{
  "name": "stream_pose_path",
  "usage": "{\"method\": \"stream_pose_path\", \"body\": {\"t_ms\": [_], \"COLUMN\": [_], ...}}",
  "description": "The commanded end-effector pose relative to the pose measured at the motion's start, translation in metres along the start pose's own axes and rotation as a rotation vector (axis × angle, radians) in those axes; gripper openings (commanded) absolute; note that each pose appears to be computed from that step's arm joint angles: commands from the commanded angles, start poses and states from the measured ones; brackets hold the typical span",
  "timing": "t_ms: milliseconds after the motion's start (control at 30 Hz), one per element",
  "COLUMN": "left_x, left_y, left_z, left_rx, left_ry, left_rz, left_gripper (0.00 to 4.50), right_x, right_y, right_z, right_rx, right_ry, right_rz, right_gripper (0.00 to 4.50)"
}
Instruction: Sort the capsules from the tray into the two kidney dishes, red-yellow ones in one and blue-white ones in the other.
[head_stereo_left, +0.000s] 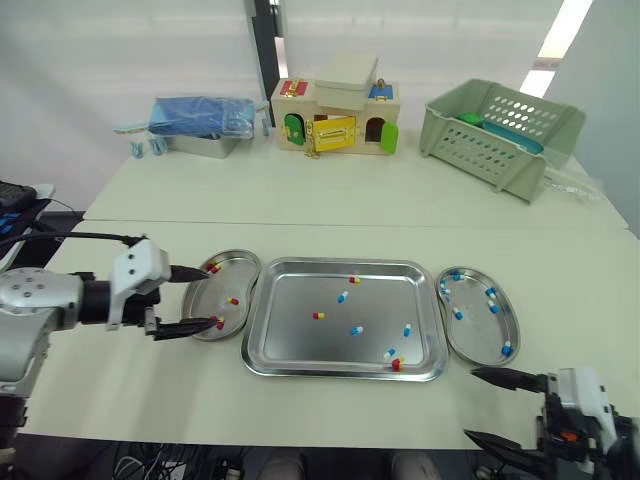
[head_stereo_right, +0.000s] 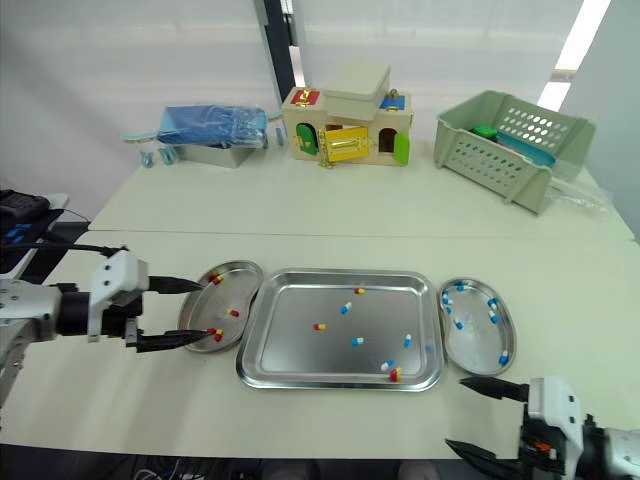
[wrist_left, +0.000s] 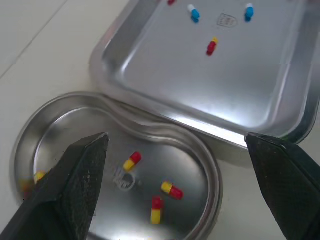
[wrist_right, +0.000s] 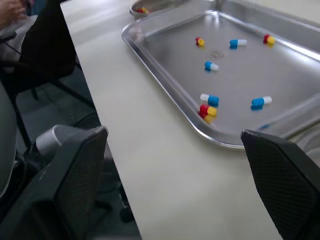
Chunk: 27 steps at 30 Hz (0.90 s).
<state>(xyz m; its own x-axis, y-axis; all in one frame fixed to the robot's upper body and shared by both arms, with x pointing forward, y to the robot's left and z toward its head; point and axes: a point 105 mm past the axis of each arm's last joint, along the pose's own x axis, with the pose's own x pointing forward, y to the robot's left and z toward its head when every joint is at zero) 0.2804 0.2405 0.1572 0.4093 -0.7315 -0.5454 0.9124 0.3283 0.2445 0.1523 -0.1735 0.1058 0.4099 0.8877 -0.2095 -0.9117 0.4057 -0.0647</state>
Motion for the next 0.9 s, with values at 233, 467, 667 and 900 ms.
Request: {"method": "stream_pose_path", "body": {"t_ms": [233, 467, 667, 900], "left_x": [0.036, 0.062, 0.082, 0.113], "left_y": [-0.003, -0.006, -0.011, -0.011], "left_z": [0.036, 0.040, 0.031, 0.039], "left_rx": [0.110, 0.122, 0.160, 0.193], "left_ry": [-0.007, 0.007, 0.078, 0.062], "left_rz": [-0.205, -0.288, -0.344, -0.329], "left_gripper": [4.50, 4.50, 4.50, 4.50], "right_x": [0.025, 0.041, 0.043, 0.043], "right_y": [0.010, 0.026, 0.023, 0.025], "right_z": [-0.002, -0.003, -0.002, -0.003], "right_rx": [-0.092, -0.099, -0.117, -0.104], "right_ry": [-0.293, -0.341, -0.329, -0.319], "right_rz": [-0.113, -0.050, -0.045, -0.048], "right_gripper": [4.47, 4.47, 4.47, 4.47]}}
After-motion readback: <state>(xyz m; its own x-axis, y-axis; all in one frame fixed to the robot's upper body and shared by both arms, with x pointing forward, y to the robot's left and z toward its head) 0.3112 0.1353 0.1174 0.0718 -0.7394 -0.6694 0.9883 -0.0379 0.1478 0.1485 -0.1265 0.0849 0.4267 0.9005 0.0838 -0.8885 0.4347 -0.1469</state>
